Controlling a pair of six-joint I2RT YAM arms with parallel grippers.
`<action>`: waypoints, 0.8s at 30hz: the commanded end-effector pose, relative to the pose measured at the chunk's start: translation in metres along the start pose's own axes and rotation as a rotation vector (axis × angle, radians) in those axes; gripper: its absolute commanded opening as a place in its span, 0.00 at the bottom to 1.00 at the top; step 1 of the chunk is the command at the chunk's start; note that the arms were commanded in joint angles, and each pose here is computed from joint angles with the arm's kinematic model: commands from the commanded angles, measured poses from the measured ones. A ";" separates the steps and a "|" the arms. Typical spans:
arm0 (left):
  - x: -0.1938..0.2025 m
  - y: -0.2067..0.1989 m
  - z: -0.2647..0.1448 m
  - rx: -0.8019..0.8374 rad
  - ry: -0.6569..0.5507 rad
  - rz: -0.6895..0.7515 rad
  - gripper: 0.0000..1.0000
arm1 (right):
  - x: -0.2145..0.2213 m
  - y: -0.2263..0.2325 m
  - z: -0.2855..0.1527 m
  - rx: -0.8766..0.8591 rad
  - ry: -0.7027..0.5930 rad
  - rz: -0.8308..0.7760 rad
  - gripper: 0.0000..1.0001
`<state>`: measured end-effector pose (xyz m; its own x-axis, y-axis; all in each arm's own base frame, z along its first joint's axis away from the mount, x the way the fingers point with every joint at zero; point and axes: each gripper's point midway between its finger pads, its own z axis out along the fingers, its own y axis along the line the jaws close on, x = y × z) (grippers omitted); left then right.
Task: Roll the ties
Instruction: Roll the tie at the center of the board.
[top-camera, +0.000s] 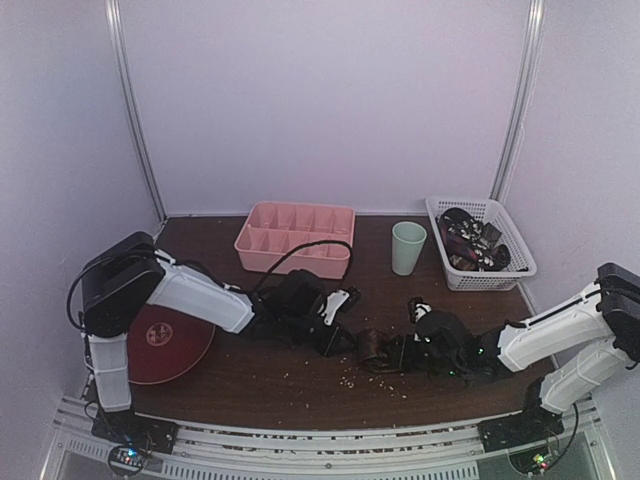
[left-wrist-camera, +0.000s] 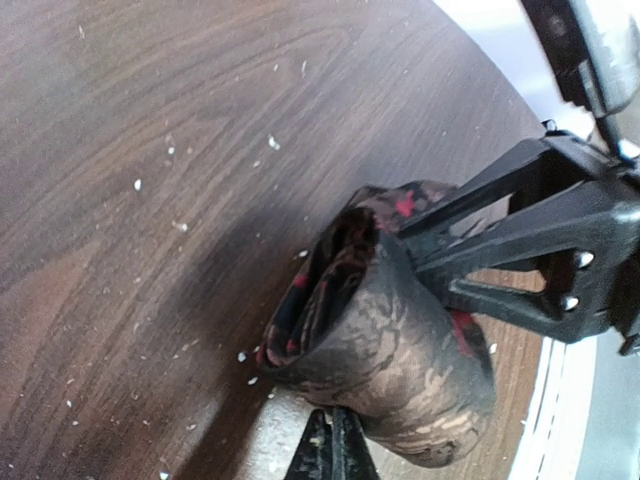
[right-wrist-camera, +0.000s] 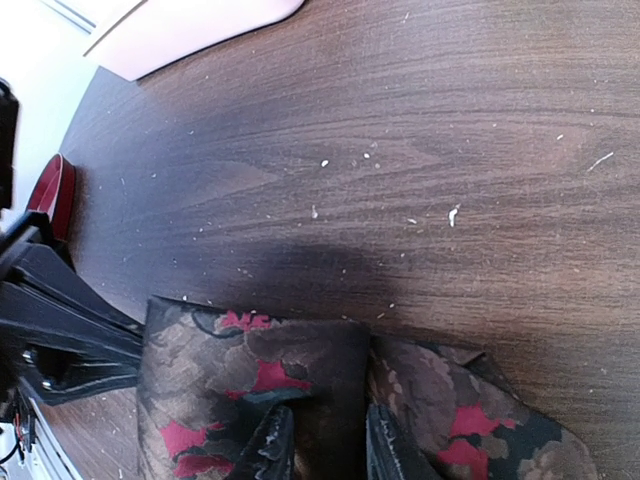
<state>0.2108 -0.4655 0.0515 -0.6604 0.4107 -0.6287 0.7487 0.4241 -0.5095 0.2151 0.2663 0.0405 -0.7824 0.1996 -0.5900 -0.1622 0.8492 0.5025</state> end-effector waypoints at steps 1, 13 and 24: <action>-0.039 -0.036 -0.014 0.090 -0.119 0.067 0.00 | 0.020 -0.009 0.000 0.027 0.095 -0.048 0.27; -0.032 -0.028 -0.008 0.049 -0.075 0.061 0.03 | 0.012 0.001 0.004 -0.013 0.087 -0.040 0.27; -0.043 -0.004 -0.016 -0.107 -0.058 0.036 0.05 | 0.013 0.042 0.021 -0.141 0.179 -0.060 0.28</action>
<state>0.2288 -0.4641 0.0634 -0.6584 0.4041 -0.6350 0.7394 0.5049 -0.4454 0.2253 0.2845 0.0386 -0.8165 0.1517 -0.5570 -0.1964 0.8343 0.5151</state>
